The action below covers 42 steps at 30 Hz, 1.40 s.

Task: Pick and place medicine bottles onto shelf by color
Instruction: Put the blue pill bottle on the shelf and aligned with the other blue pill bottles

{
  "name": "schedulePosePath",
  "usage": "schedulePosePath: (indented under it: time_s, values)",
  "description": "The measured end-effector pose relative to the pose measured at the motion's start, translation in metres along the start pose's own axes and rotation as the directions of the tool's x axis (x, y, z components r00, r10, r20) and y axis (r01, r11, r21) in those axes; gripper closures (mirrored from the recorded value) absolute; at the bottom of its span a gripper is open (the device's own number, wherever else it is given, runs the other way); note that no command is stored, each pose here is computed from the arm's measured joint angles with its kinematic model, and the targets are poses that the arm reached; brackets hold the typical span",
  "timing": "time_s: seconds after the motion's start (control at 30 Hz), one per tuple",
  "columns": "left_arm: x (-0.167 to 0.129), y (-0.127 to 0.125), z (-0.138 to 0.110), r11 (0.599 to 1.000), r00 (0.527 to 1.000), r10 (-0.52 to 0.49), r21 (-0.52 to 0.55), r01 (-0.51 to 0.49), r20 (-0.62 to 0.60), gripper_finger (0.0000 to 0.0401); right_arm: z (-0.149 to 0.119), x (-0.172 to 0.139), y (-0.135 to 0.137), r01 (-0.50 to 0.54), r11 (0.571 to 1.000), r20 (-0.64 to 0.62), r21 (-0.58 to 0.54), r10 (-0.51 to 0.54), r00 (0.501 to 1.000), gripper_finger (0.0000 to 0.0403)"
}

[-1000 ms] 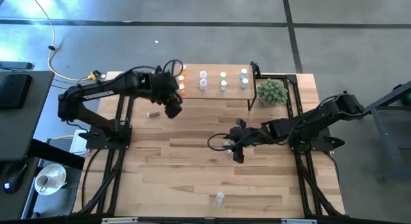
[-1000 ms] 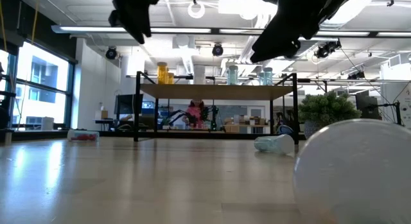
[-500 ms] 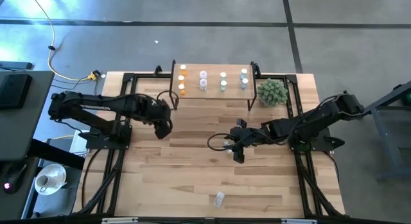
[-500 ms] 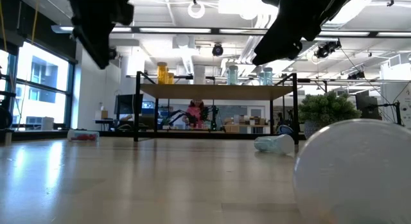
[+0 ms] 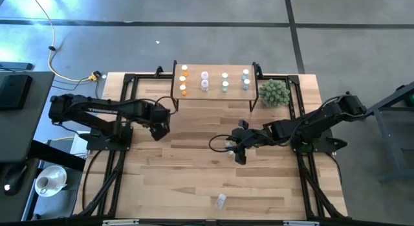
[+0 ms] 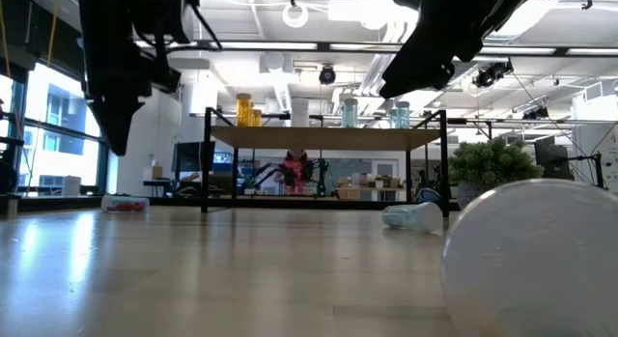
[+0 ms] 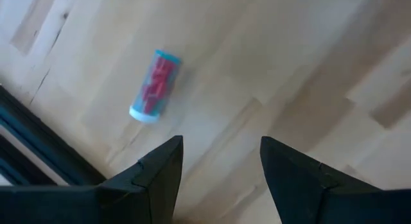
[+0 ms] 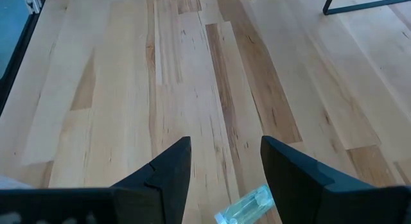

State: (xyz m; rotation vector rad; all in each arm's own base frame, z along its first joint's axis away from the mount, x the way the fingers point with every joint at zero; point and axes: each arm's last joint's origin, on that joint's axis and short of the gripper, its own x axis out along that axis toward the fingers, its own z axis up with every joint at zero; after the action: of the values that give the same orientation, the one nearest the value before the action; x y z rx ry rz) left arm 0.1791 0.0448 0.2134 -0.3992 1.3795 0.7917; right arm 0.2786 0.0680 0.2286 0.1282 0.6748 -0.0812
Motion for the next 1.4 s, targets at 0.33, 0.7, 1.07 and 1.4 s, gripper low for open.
schedulePosePath:
  time_s: [0.33, 0.7, 1.07, 1.4]
  values:
    - [0.023, 0.03, 0.012, 0.998, 0.999, 0.042, -0.055, -0.044, -0.035, 0.0204, 0.0, 0.0, 0.0, 0.0, 1.0, 0.0, -0.008, 0.0, 1.0, 0.0224]
    - [0.037, 0.049, 0.023, 0.996, 0.994, 0.064, -0.055, -0.069, -0.087, 0.0204, 0.0, 0.0, 0.0, 0.0, 1.0, 0.0, -0.008, 0.0, 1.0, 0.0224]
    - [0.057, 0.048, 0.032, 0.997, 0.987, 0.078, 0.007, -0.078, -0.143, 0.0204, 0.0, 0.0, 0.0, 0.0, 1.0, 0.0, -0.008, 0.0, 1.0, 0.0224]
    - [0.072, 0.044, 0.035, 0.995, 0.974, 0.095, 0.061, -0.084, -0.207, 0.0204, 0.0, 0.0, 0.0, 0.0, 1.0, 0.0, -0.008, 0.0, 1.0, 0.0224]
